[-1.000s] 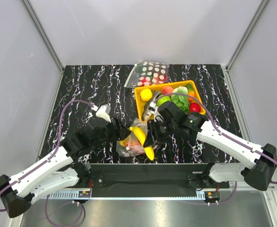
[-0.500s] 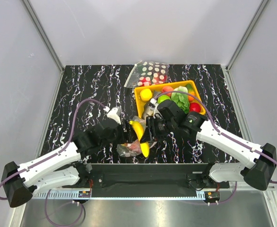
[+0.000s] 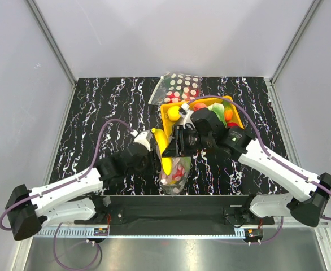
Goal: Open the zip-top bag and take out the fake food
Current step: Pick up the fake fruit from the zipper food storage bag.
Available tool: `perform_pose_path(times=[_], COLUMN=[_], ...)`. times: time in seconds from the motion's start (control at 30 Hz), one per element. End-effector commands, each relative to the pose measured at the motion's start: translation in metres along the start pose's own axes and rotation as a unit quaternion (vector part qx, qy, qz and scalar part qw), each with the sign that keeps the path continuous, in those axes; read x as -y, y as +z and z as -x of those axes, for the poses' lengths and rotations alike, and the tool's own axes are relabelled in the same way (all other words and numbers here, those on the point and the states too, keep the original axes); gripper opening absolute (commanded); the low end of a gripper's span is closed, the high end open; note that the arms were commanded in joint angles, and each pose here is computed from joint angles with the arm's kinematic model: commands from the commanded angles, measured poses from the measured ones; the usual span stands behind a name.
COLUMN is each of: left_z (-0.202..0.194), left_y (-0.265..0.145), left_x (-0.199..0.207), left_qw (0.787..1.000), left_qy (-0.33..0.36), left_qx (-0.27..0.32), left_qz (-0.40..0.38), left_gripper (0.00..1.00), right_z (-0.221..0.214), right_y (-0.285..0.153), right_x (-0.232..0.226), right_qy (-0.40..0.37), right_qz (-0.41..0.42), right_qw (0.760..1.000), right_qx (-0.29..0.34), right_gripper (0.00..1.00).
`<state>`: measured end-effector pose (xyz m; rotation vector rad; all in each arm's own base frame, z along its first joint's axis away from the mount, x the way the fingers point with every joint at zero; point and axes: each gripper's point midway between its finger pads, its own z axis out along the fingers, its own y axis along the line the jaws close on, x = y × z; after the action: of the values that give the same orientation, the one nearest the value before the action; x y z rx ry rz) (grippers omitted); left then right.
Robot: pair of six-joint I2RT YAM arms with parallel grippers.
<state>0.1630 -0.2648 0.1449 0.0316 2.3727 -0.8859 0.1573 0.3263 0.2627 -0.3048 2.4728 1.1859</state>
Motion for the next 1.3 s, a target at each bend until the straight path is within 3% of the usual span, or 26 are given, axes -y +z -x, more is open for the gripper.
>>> perform_pose_path(times=[0.0,0.17,0.53,0.73,1.27], left_z=[0.000,0.003,-0.003,-0.011,-0.004], left_y=[0.007,0.011,0.011,0.016,0.043], left_x=[0.009,0.009,0.001,-0.003,0.048], left_qw=[1.000,1.000,1.000,1.000,0.998], left_qy=[-0.007,-0.004,-0.011,-0.017,0.049], left_qx=[0.006,0.011,0.009,-0.009,-0.043], left_qz=[-0.015,-0.009,0.008,0.022,-0.003], left_gripper=[0.24,0.00,0.00,0.00,0.00], right_z=[0.035,0.031,0.048,0.090,0.116], right_y=[-0.021,-0.017,-0.027,-0.044,-0.066], right_x=[-0.043,-0.032,-0.036,-0.002,0.058], right_qy=[-0.016,-0.012,-0.015,0.017,0.097], right_qz=[0.063,0.050,0.049,-0.018,-0.077], right_qw=[0.996,0.997,0.994,0.978,0.949], right_qx=[0.064,0.056,0.097,0.209,0.288], right_gripper=[0.20,0.20,0.23,0.24,0.26])
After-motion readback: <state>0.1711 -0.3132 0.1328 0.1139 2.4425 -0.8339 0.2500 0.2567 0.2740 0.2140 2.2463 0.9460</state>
